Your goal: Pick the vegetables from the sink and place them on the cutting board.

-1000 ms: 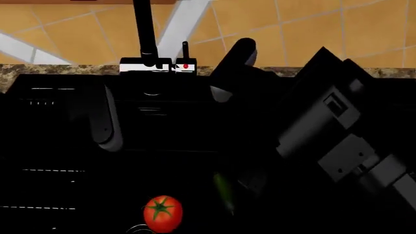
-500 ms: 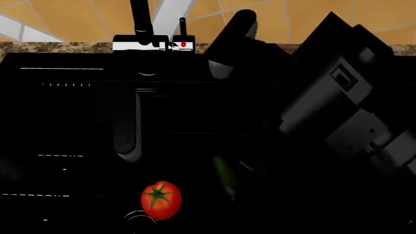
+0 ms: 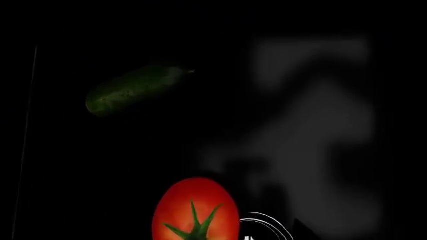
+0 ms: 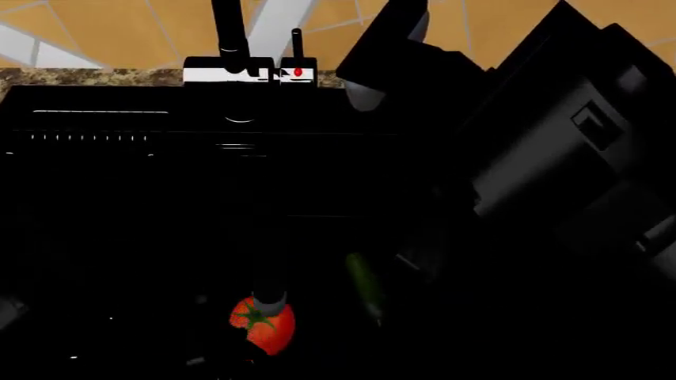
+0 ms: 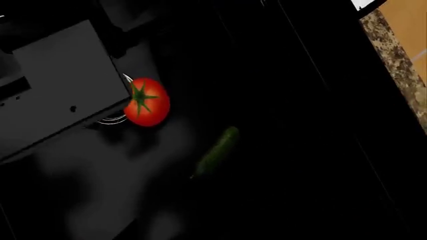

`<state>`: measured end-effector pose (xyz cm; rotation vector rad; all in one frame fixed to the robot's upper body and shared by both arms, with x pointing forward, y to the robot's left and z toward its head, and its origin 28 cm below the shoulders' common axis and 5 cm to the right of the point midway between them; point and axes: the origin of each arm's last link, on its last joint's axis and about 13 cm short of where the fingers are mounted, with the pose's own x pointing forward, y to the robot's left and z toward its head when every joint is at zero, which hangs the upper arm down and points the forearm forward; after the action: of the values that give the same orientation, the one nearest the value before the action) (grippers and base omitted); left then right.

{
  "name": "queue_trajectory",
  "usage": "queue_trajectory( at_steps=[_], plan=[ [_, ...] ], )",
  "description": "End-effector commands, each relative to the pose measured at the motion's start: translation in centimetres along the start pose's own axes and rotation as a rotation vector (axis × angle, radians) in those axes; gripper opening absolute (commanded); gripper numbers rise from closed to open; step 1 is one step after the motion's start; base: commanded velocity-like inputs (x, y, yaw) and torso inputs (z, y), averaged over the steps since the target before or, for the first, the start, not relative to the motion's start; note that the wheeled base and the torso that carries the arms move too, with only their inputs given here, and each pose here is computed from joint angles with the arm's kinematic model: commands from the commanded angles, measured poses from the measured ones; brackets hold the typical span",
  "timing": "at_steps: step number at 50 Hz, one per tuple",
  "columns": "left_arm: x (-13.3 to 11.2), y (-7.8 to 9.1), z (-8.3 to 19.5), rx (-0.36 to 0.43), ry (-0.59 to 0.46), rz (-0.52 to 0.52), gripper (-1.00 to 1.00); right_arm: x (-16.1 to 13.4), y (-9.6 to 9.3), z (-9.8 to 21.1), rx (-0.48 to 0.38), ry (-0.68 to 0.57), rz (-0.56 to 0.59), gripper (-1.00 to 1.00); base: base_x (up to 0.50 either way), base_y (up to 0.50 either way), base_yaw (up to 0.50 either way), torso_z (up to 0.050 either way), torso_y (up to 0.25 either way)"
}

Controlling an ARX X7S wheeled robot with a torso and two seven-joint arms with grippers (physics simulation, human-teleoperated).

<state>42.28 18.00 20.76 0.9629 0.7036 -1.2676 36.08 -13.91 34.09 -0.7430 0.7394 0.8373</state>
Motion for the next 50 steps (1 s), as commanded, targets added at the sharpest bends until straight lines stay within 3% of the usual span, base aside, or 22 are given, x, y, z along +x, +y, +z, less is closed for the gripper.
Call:
queue_trajectory(
  at_steps=[1, 28, 35, 36, 39, 45, 50],
  plan=[
    [2.3, -0.2, -0.3, 0.008, 0.096, -0.030, 1.00, -0.1, 0.3, -0.2, -0.002, -0.005, -0.002, 1.00, 0.00, 0.00, 0.00, 0.000, 0.000],
    [2.7, -0.4, -2.1, -0.051, 0.159, 0.013, 1.00, 0.6, 0.9, -0.9, 0.000, -0.020, 0.019, 1.00, 0.00, 0.00, 0.00, 0.000, 0.000],
    [3.9, -1.1, -2.9, -0.038, 0.211, 0.109, 1.00, 0.7, 0.8, -1.3, 0.006, -0.022, 0.014, 1.00, 0.00, 0.00, 0.00, 0.000, 0.000],
    [4.4, -1.3, -3.1, 0.001, 0.203, 0.169, -1.00, 0.8, 0.8, -1.4, 0.007, -0.023, 0.015, 1.00, 0.00, 0.00, 0.00, 0.000, 0.000],
    [6.0, -2.2, -3.7, 0.059, 0.212, 0.239, -1.00, 0.9, 0.8, -1.5, 0.009, -0.023, 0.012, 1.00, 0.00, 0.00, 0.00, 0.000, -0.006],
    [6.2, -2.1, -3.3, 0.099, 0.140, 0.294, -1.00, 1.1, 0.7, -1.6, 0.007, -0.027, 0.013, 1.00, 0.00, 0.00, 0.00, -0.004, -0.007],
    [4.3, -0.6, -2.1, 0.174, -0.008, 0.392, -1.00, 0.9, 0.6, -1.5, 0.006, -0.045, -0.004, 1.00, 0.00, 0.00, 0.00, -0.002, -0.005]
  ],
)
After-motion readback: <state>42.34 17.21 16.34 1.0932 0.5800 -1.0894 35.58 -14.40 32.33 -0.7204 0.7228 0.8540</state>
